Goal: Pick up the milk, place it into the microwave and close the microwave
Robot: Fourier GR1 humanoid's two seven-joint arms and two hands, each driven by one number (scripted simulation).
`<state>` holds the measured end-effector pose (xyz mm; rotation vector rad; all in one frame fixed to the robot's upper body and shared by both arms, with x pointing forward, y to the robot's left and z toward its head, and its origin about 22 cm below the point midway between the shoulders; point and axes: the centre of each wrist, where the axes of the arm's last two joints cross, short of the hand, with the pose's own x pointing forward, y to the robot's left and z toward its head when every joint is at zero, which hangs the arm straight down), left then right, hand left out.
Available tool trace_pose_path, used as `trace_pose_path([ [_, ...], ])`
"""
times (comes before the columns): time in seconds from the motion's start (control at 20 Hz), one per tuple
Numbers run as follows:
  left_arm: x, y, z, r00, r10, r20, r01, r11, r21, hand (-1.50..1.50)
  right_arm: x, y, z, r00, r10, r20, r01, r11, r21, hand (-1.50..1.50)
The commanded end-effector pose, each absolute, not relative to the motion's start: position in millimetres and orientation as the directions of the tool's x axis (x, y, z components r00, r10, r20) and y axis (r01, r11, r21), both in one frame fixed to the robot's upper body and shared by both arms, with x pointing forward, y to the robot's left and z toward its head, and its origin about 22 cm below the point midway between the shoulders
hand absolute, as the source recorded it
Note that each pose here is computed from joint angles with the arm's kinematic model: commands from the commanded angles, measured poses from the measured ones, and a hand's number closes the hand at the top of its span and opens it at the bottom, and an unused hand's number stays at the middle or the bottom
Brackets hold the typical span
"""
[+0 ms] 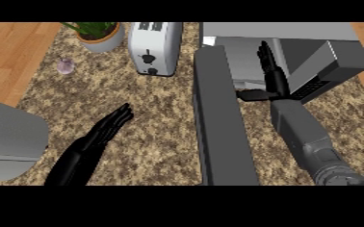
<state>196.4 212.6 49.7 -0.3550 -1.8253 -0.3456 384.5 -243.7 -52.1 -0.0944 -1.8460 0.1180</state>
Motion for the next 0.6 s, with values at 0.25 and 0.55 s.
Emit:
trace_pose_path([
  [0.25,222,183,38,-0.271,-0.013,0.962,0.534,0.830,0.162,1.50,357,-251,-81,-0.309,0.069,0.949,-0.031,0.996,-0.083,-1.50],
  [0.55,242,158,12,-0.242,-0.061,0.968,0.525,0.831,0.184,1.50,311,-265,-118,-0.284,0.060,0.957,-0.076,0.994,-0.084,-1.50],
])
